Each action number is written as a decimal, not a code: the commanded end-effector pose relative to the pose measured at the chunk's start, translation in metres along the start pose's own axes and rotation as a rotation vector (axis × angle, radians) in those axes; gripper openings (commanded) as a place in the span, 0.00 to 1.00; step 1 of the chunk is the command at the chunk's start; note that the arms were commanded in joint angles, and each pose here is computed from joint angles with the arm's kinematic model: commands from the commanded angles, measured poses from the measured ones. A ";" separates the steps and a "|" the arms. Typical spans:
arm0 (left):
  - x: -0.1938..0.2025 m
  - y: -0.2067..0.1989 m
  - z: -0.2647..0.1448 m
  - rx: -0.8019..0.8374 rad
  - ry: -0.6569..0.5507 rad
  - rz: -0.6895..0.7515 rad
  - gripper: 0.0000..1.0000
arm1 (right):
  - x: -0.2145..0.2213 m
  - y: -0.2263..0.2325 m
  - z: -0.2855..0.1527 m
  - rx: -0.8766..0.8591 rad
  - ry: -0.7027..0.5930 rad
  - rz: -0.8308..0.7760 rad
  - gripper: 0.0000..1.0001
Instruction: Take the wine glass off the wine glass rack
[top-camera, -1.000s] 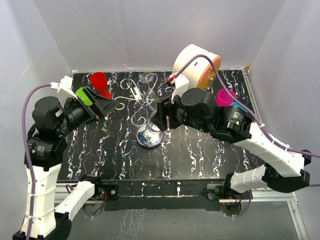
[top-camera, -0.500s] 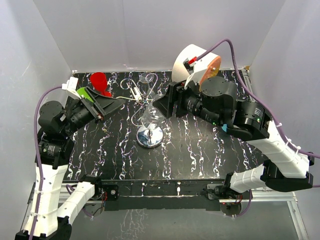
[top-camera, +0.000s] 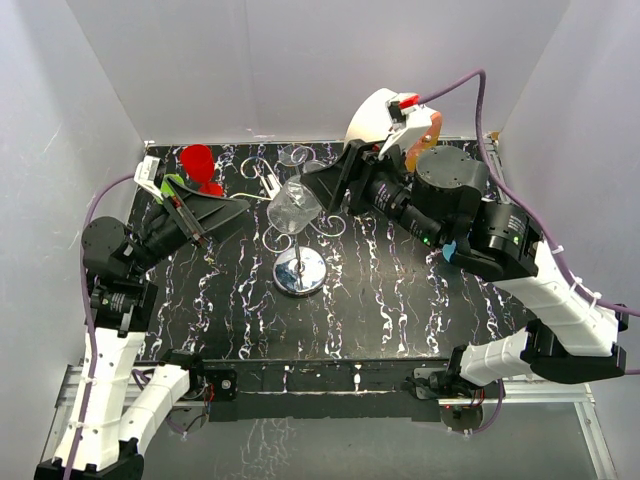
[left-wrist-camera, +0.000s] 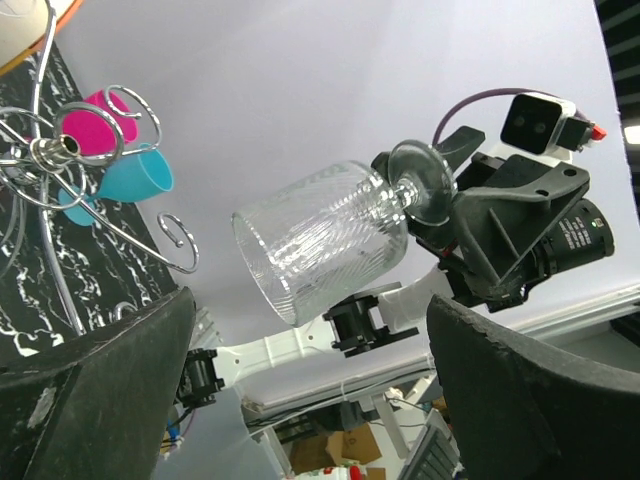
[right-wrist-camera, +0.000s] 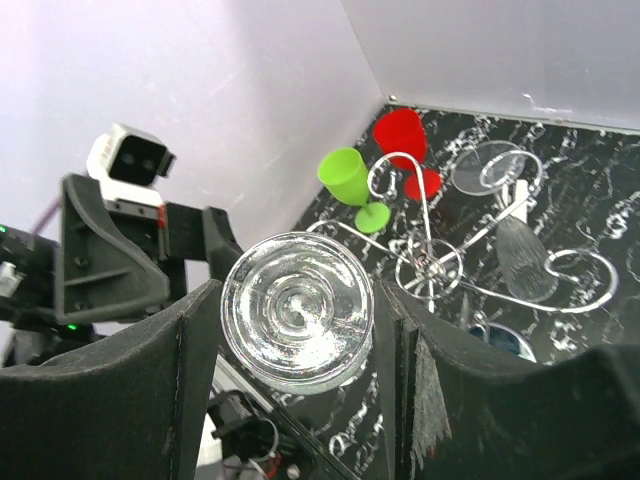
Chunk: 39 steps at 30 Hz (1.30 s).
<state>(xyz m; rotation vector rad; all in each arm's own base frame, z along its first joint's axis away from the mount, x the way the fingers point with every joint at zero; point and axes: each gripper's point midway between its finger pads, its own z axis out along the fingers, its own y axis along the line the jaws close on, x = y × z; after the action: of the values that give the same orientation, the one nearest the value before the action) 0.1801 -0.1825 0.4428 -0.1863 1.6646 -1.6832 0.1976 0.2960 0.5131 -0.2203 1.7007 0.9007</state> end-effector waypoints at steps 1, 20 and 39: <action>0.008 -0.027 -0.005 0.134 0.037 -0.007 0.99 | -0.062 0.030 -0.009 -0.124 -0.223 0.156 0.00; 0.006 -0.069 -0.018 0.367 0.018 -0.046 0.60 | -0.047 0.059 0.007 -0.350 -0.333 0.340 0.00; 0.001 -0.081 -0.020 0.413 -0.010 -0.034 0.00 | -0.033 0.044 0.009 -0.378 -0.418 0.366 0.11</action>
<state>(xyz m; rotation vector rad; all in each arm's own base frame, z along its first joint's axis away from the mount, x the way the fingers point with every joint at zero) 0.1443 -0.1786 0.5006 -0.0817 1.3338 -2.0110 0.1898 0.3461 0.5305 -0.0119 1.3419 1.4233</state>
